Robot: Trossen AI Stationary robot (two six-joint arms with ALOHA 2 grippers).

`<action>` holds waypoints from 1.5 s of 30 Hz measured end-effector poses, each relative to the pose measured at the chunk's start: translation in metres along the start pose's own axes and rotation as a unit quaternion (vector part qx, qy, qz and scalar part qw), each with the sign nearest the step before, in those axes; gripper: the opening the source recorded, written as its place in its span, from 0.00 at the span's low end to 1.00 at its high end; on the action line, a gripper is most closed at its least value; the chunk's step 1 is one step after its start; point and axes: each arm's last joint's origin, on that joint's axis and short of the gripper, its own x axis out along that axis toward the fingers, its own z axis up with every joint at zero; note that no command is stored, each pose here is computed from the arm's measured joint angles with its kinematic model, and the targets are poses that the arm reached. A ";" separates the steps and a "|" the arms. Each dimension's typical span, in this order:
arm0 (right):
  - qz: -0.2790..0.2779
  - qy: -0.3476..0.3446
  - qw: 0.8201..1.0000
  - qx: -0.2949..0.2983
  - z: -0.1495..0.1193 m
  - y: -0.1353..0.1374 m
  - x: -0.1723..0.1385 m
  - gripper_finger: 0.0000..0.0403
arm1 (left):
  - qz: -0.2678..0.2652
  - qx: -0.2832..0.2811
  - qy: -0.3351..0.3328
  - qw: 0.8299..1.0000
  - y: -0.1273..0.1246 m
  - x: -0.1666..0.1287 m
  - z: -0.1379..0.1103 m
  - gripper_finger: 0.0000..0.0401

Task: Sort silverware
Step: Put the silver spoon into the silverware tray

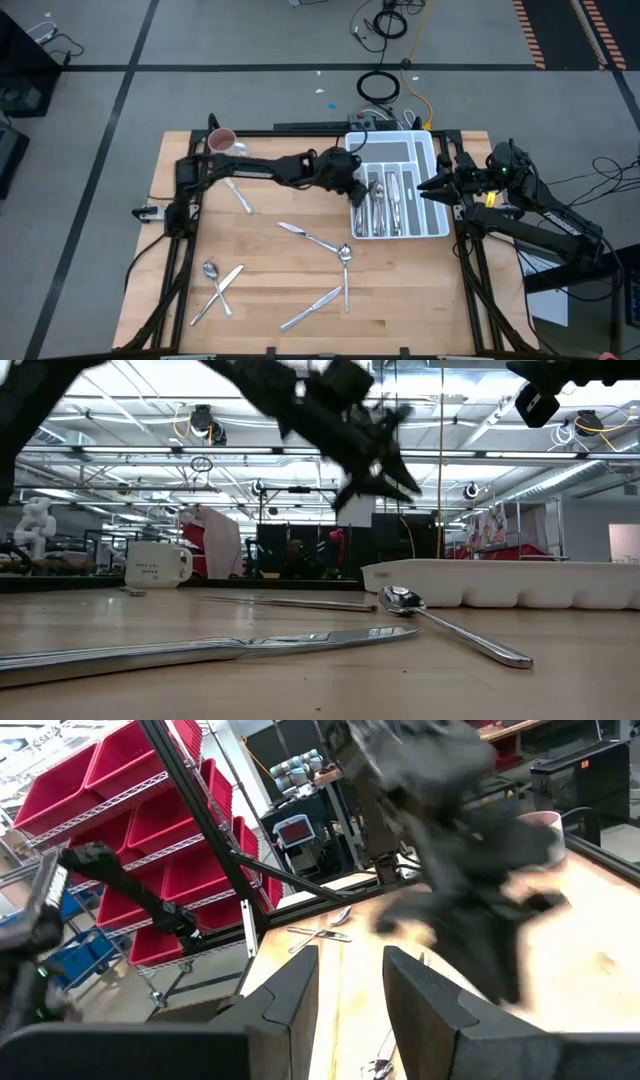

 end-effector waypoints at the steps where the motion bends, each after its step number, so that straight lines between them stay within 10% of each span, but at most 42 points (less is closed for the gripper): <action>1: 0.000 0.000 1.000 0.000 0.000 0.000 0.000 0.26 | -0.006 0.027 0.014 1.000 -0.010 -0.011 -0.001 0.22; 9: -0.001 0.000 1.000 0.000 0.000 0.000 0.000 0.26 | 0.057 0.131 0.175 0.974 -0.072 -0.118 -0.034 0.22; 19: -0.005 -0.001 1.000 -0.005 0.000 0.000 0.000 0.26 | 0.289 -0.068 0.201 0.933 -0.120 -0.204 -0.141 0.22; 29: -0.033 -0.011 0.999 -0.007 0.001 -0.002 0.000 0.26 | 0.416 -0.353 0.120 0.829 -0.128 -0.240 -0.260 0.22; 33: -0.040 -0.014 0.999 -0.009 0.001 -0.002 0.000 0.26 | 0.459 -0.340 0.179 0.801 -0.120 -0.245 -0.279 0.22; 36: -0.040 -0.014 0.999 -0.007 0.001 -0.002 0.000 0.26 | 0.454 -0.308 0.186 0.815 -0.118 -0.246 -0.282 0.22; 40: -0.040 -0.016 0.999 0.003 0.001 -0.002 0.000 0.26 | 0.456 -0.179 0.259 0.832 -0.112 -0.250 -0.281 0.22; 45: -0.039 -0.017 0.999 0.009 0.001 -0.002 0.000 0.26 | 0.492 -0.062 0.319 0.808 -0.101 -0.262 -0.276 0.22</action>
